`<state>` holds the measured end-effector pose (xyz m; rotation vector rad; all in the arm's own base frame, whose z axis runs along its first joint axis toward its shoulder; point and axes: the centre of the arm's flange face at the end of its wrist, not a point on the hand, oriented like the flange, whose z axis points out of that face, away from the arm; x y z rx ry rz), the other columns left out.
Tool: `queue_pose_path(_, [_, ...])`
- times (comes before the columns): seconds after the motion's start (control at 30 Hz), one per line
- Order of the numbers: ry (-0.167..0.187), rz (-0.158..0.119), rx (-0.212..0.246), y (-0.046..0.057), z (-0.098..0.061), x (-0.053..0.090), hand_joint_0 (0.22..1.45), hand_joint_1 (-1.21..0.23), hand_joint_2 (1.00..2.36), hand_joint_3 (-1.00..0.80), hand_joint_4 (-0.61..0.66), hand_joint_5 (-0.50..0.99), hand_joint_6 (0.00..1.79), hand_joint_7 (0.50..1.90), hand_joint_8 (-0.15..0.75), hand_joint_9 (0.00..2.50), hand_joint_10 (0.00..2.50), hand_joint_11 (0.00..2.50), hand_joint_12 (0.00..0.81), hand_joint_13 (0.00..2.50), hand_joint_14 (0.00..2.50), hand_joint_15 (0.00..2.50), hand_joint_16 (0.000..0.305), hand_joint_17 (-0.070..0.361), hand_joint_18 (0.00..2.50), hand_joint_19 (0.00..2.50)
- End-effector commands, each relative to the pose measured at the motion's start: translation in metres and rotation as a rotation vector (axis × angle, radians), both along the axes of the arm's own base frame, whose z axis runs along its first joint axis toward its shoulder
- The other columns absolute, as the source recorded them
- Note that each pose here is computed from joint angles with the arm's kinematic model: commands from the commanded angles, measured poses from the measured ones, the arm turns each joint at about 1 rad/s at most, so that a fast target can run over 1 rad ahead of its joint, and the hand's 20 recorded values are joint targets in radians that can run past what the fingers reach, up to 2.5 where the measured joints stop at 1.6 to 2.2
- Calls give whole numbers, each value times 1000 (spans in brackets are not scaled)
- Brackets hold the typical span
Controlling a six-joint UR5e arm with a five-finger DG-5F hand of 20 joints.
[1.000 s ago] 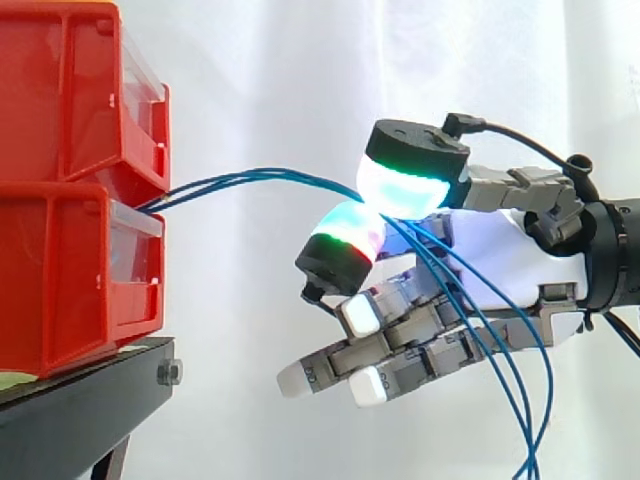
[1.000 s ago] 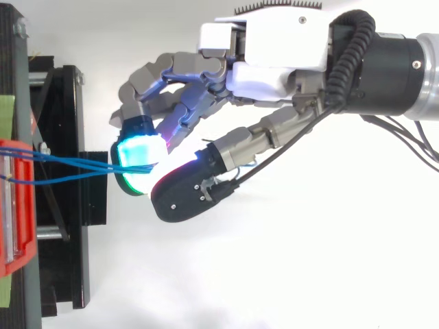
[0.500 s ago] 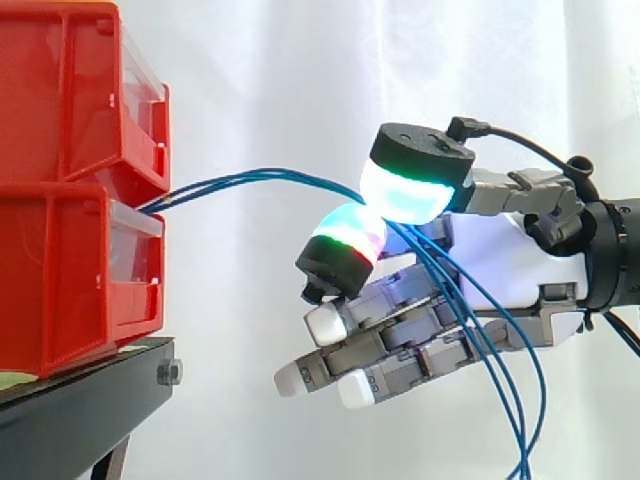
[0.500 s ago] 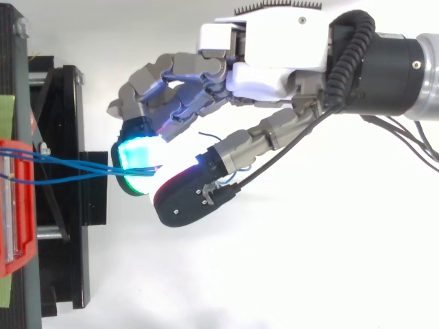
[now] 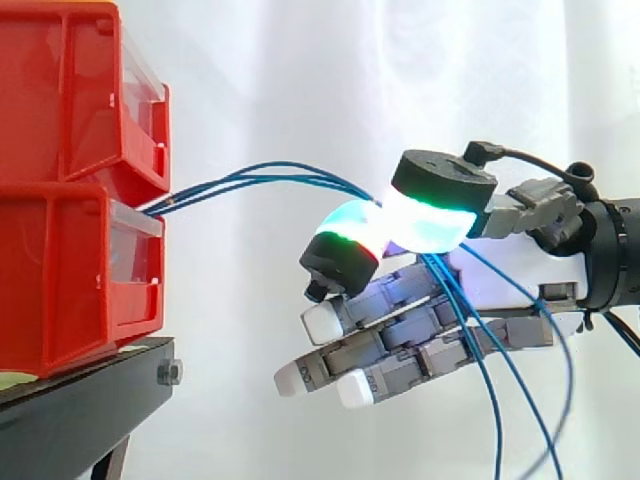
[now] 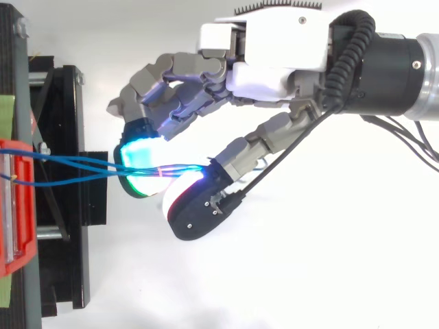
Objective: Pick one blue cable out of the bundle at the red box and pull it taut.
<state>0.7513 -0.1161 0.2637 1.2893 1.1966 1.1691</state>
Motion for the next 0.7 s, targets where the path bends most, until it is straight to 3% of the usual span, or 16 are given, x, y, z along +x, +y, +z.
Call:
queue_pose_path(0.0, [1, 0, 0, 0, 0, 0, 672, -957, 1007, -413, 47, -141, 884, 1178, 274, 656, 9, 453, 369, 203, 0, 0, 56, 126, 421, 173])
queue_pose_path(0.27, [1, -1, 1, 0, 0, 0, 576, -840, 1004, -457, 62, -126, 874, 1173, 293, 708, 9, 449, 377, 227, 0, 1, 57, 128, 449, 211])
queue_pose_path(0.67, [-1, -1, 1, 0, 1, 0, 507, -833, 1000, -500, 95, -130, 855, 1149, 318, 708, 9, 453, 395, 230, 0, 0, 61, 137, 467, 217])
